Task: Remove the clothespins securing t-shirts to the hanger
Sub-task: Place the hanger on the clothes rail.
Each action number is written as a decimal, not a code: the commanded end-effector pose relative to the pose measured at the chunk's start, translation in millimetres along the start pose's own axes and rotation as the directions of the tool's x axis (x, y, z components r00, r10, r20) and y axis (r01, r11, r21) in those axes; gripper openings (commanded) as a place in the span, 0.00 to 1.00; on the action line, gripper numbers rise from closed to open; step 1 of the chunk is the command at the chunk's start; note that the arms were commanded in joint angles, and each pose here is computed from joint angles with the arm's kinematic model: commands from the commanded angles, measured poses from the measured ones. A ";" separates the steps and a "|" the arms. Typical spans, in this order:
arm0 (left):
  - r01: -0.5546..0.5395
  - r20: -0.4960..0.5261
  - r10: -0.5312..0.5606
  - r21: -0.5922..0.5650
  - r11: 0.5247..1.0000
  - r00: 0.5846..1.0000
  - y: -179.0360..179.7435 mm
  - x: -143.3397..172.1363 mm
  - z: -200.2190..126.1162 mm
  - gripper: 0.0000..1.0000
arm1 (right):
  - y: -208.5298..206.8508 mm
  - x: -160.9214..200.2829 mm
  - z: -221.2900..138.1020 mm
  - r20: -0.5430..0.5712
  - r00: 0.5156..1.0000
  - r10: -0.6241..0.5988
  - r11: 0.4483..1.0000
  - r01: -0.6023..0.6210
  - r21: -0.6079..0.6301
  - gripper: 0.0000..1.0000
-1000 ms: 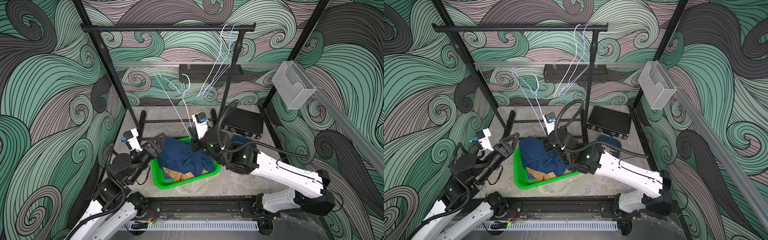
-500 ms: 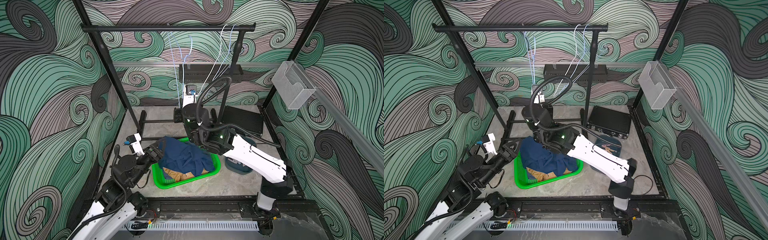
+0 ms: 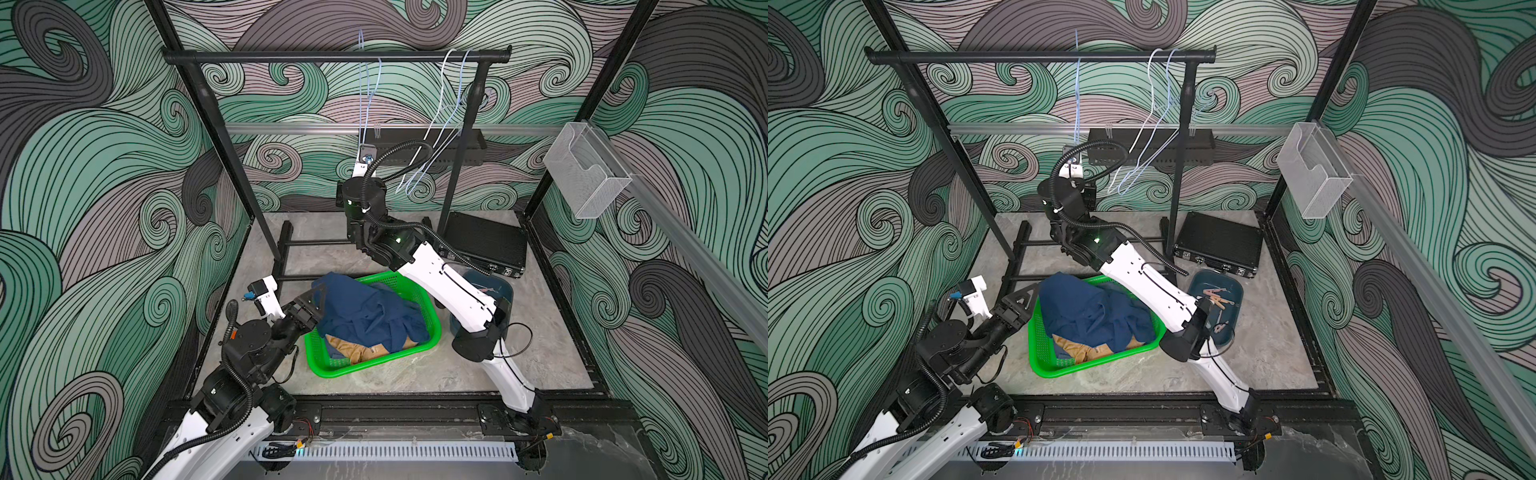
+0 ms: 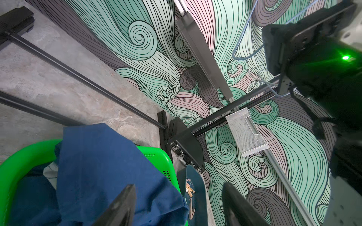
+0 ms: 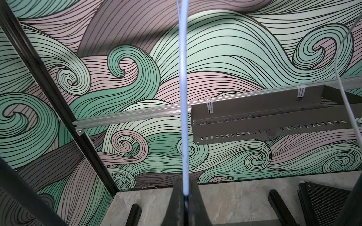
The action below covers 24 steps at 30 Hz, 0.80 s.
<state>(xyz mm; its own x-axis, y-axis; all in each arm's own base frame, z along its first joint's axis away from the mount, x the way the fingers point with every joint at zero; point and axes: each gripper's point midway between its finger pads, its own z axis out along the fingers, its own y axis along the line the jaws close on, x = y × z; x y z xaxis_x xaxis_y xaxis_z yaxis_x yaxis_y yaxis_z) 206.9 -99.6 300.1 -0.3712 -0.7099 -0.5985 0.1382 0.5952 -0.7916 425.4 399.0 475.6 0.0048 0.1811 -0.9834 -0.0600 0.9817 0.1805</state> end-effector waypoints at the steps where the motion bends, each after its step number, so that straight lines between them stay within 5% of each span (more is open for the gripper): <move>1: 0.017 0.028 -0.017 -0.016 1.000 0.999 5.1 -3.9 -4.0 0.69 | -10.3 -29.6 9.8 0.068 0.992 0.107 0.994 -0.105 -0.024 0.00; 15: 0.028 0.028 -0.027 -0.019 0.999 0.999 7.4 -0.9 2.1 0.69 | -17.5 -45.5 38.3 0.139 0.979 0.149 0.986 -0.137 -0.092 0.00; 24: 0.038 0.020 -0.038 -0.022 0.999 0.999 7.7 1.3 5.8 0.68 | -24.2 -16.1 57.9 0.101 0.990 0.096 0.995 -0.092 -0.043 0.00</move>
<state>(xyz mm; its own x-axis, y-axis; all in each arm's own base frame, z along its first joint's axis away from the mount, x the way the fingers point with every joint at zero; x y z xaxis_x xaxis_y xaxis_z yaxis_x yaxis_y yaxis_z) 210.9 -98.8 285.6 -0.3740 -0.7234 -0.5804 0.1007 0.5904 -0.8008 481.7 368.7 494.1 0.1000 0.2683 -0.9581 -0.0944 0.9612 0.2593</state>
